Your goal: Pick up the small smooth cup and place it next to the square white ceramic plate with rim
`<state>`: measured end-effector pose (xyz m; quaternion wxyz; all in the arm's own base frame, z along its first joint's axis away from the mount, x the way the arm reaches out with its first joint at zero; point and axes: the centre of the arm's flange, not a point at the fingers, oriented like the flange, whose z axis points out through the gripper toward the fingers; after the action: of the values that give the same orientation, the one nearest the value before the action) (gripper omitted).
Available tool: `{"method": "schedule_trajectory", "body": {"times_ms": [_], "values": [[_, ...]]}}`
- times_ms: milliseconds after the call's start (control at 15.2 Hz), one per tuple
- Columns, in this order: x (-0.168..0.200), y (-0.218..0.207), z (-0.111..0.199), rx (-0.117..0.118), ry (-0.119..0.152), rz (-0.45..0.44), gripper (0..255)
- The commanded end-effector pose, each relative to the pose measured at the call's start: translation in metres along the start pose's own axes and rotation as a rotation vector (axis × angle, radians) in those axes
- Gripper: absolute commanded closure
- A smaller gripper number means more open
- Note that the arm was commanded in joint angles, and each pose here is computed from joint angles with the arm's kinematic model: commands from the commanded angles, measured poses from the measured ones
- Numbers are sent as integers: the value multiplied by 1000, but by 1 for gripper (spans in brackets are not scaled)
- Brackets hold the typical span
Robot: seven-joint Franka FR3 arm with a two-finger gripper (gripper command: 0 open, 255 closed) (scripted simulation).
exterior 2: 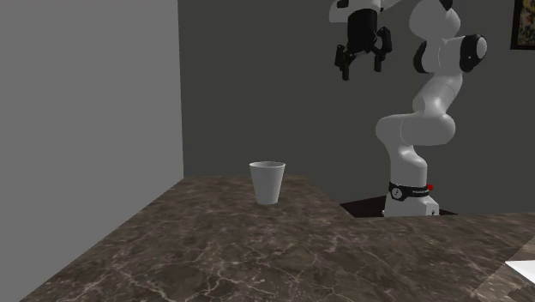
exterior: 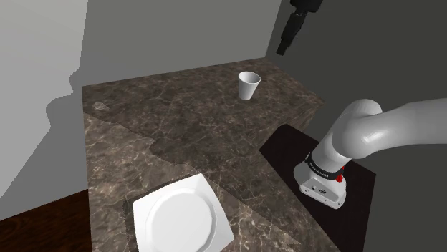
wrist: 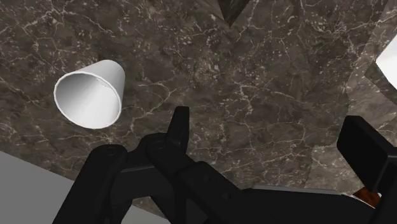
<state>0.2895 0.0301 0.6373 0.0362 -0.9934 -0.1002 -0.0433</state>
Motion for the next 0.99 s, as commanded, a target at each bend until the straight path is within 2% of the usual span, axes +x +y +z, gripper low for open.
{"method": "schedule_trajectory", "body": {"times_ms": [0,924], "values": [[0,0,0,0,0,0,0],[51,152,105,57,-3,-42,0]]}}
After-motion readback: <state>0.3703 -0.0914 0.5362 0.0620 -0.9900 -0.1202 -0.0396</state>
